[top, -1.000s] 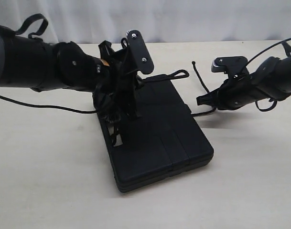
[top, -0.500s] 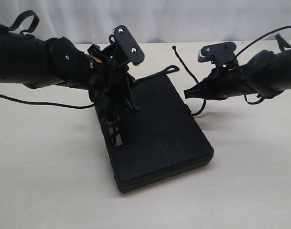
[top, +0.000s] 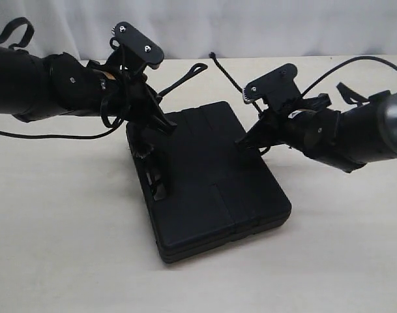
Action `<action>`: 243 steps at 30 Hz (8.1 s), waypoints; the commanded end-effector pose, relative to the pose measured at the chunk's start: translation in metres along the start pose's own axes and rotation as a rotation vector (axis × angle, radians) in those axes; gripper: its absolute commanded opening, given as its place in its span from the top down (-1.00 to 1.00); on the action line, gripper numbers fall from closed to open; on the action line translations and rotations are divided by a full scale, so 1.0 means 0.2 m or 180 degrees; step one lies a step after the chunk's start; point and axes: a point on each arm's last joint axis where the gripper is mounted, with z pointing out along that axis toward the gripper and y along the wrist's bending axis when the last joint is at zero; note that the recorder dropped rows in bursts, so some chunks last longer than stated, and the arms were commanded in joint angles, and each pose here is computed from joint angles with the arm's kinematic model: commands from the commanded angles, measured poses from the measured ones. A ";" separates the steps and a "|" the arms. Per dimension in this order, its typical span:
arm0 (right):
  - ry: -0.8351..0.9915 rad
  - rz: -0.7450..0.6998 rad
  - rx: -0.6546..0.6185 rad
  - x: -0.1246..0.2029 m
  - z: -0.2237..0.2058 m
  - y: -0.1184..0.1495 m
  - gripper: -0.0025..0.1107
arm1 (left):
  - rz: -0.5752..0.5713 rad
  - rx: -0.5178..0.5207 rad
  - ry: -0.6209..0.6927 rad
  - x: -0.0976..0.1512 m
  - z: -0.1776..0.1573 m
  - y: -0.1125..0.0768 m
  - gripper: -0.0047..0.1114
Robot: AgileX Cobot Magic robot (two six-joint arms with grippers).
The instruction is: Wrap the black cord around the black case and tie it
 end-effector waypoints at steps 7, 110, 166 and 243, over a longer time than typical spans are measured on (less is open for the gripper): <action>-0.0154 -0.0407 0.0007 0.08 -0.11 0.06 0.89 | -0.0175 -0.0293 -0.0061 0.07 0.12 0.02 0.92; 0.0955 0.0262 -0.1033 -0.23 0.24 -0.12 0.88 | 0.1549 0.0180 -0.0197 -0.06 -0.04 -0.11 0.02; 0.0047 0.0560 -0.0504 -0.34 -0.18 -0.28 0.88 | 0.2542 0.0606 0.0493 0.12 0.07 -0.30 0.92; 0.0894 0.1451 0.0119 0.20 0.18 -0.65 0.88 | 0.2404 0.0664 0.1301 0.19 -0.02 -0.18 0.92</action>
